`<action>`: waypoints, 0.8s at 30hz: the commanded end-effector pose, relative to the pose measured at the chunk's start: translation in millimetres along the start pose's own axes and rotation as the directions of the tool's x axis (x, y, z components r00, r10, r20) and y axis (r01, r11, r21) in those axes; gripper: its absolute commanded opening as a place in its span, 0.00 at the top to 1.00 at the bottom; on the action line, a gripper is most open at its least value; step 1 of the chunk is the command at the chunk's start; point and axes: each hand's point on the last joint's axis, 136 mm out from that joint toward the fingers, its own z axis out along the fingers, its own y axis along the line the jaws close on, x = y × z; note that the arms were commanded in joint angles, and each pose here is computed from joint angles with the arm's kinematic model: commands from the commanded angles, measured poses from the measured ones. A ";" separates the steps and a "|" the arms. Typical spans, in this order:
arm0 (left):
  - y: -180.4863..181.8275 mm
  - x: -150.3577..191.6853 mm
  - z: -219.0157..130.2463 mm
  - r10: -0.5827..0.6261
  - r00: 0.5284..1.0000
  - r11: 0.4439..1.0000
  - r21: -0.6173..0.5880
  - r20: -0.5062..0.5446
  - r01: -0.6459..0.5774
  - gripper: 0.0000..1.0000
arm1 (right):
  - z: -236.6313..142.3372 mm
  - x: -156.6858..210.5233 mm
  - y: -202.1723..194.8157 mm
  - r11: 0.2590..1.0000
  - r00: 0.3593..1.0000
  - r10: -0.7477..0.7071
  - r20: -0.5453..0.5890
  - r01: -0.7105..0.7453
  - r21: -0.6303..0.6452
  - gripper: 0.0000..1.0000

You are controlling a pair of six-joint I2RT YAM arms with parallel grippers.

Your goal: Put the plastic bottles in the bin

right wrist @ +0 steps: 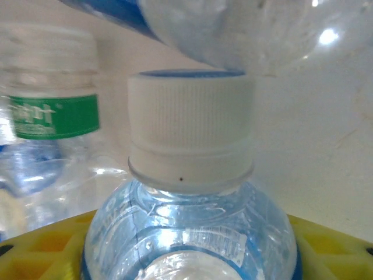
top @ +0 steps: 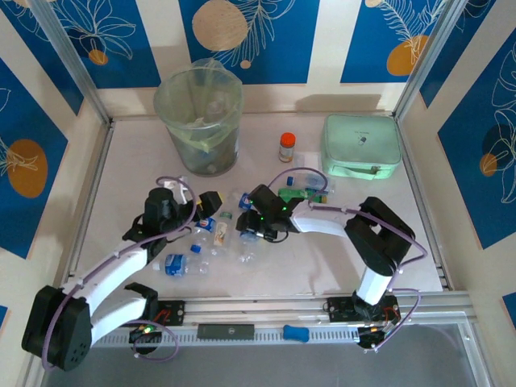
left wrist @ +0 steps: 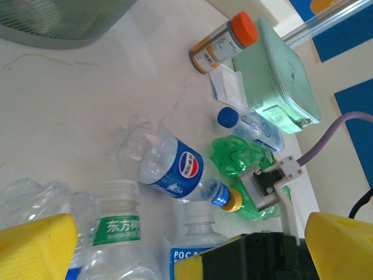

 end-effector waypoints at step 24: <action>-132.2 38.7 57.9 0.307 0.945 0.884 0.400 -0.108 -0.241 0.00 | -135.4 -111.9 37.8 0.961 0.950 0.006 0.313 0.082 -0.266 0.45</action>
